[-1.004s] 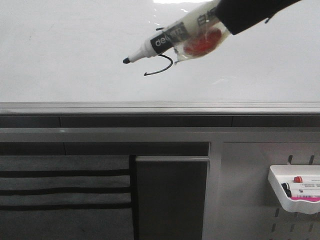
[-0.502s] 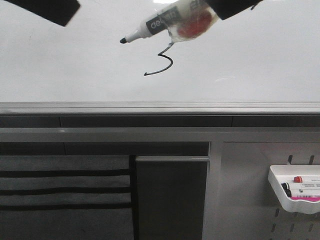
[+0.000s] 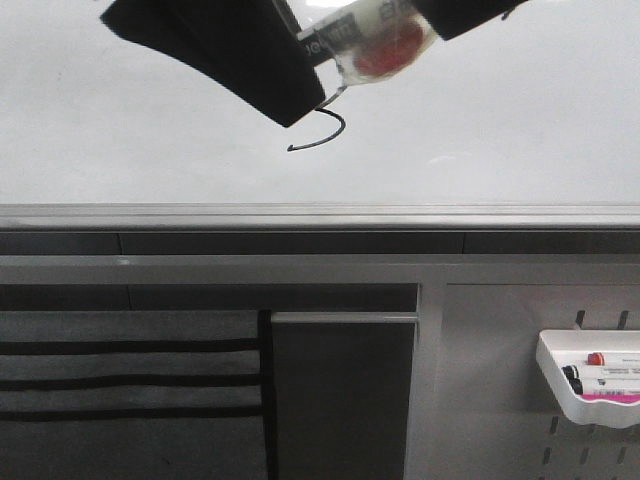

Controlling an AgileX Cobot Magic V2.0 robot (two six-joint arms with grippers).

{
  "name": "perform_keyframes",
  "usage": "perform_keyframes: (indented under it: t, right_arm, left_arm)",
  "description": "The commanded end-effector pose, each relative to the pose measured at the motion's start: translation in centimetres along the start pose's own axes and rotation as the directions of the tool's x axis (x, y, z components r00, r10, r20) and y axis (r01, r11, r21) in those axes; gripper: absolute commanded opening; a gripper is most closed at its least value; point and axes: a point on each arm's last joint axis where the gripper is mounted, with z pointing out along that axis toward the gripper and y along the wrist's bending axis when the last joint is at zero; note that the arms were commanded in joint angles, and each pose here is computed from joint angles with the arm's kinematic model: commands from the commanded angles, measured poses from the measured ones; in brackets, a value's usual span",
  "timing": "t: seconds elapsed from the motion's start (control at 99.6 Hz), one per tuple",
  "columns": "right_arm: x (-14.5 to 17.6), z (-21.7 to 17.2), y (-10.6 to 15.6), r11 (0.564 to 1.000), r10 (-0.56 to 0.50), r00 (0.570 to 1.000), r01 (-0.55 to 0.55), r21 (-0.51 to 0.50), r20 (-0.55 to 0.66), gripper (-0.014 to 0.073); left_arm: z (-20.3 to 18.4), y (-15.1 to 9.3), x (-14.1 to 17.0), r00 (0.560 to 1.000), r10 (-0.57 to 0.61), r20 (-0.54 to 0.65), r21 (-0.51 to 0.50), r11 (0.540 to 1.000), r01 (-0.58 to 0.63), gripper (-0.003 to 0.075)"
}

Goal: Write number 3 on whiteboard

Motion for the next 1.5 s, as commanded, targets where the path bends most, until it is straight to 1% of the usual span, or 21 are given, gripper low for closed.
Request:
perform_keyframes:
  t: [0.0,0.131,0.261,0.422,0.562,0.613,0.783,0.894,0.904,1.034,1.125,1.225,1.325,1.416,1.486]
  right_arm:
    - [-1.15,-0.85,-0.60,0.998,0.000,0.998,-0.004,0.056,0.060,0.0018]
    - [-1.15,-0.85,-0.60,0.998,0.000,0.998,-0.004,0.056,0.060,0.0018]
    - [-1.15,-0.85,-0.60,0.998,0.000,0.998,-0.004,0.056,0.060,0.0018]
    - [-1.15,-0.84,-0.56,0.999,0.000,0.998,-0.003,0.052,0.059,0.0018]
    - [-1.14,-0.84,-0.51,0.999,0.000,0.998,-0.003,0.046,0.058,0.0018]
    - [-1.14,-0.84,-0.49,0.999,0.000,0.998,-0.003,0.044,0.058,0.0018]
    - [-1.13,-0.84,-0.47,0.999,0.000,0.998,-0.003,0.042,0.058,0.0018]
    - [-1.13,-0.84,-0.47,0.999,0.000,0.998,-0.003,0.042,0.058,0.0018]
    - [-1.19,-0.83,-0.17,1.000,0.012,0.998,-0.013,0.009,0.064,0.0018]
    - [-1.19,-0.83,-0.20,1.000,0.012,0.998,-0.013,0.011,0.064,0.0027]
    - [-1.19,-0.83,-0.20,1.000,0.012,0.998,-0.013,0.011,0.064,0.0081]
    - [-1.19,-0.83,-0.20,1.000,0.012,0.998,-0.013,0.011,0.064,0.0209]
    - [-1.19,-0.83,-0.20,1.000,0.012,0.998,-0.013,0.011,0.064,0.0301]
    - [-1.27,-1.04,-0.42,0.999,0.004,0.998,-0.007,0.045,0.068,0.0330]
    - [-1.45,-1.78,-0.66,0.994,-0.026,0.997,0.019,0.110,0.071,0.0330]
  left_arm:
    - [-1.40,0.20,-1.50,0.997,0.018,0.077,-0.045,0.999,-0.015,0.0387]
    - [-1.48,0.03,-1.75,0.995,0.025,0.097,-0.026,0.999,-0.022,0.0387]
    - [-1.39,-0.47,-1.97,0.991,0.087,0.103,-0.001,0.996,-0.088,0.0386]
    - [-1.30,-0.78,-2.18,0.984,0.144,0.107,0.002,0.989,-0.145,0.0386]
    - [-1.34,-0.75,-2.22,0.980,0.167,0.107,-0.003,0.986,-0.168,0.0382]
    - [-1.34,-0.75,-2.22,0.978,0.177,0.107,-0.004,0.984,-0.178,0.0355]
    - [-1.34,-0.73,-2.21,0.974,0.201,0.106,-0.009,0.979,-0.201,0.0189]
    - [-1.34,-0.73,-2.21,0.974,0.201,0.106,-0.009,0.979,-0.201,0.0112]
    - [-1.34,-0.73,-2.21,0.974,0.201,0.106,-0.009,0.979,-0.201,-0.0014]
    - [-1.34,-0.74,-2.22,0.974,0.200,0.107,-0.008,0.980,-0.200,-0.0014]
    - [-1.34,-0.74,-2.22,0.974,0.200,0.107,-0.008,0.980,-0.200,-0.0014]
    - [-1.34,-0.74,-2.22,0.974,0.200,0.107,-0.008,0.980,-0.200,-0.0014]
    - [-1.34,-0.74,-2.23,0.974,0.199,0.109,-0.007,0.980,-0.199,-0.0014]
    - [-1.34,-0.72,-2.23,0.974,0.200,0.108,-0.009,0.980,-0.200,-0.0014]
    - [-1.39,-0.54,-2.11,0.976,0.191,0.104,-0.014,0.982,-0.190,-0.0014]
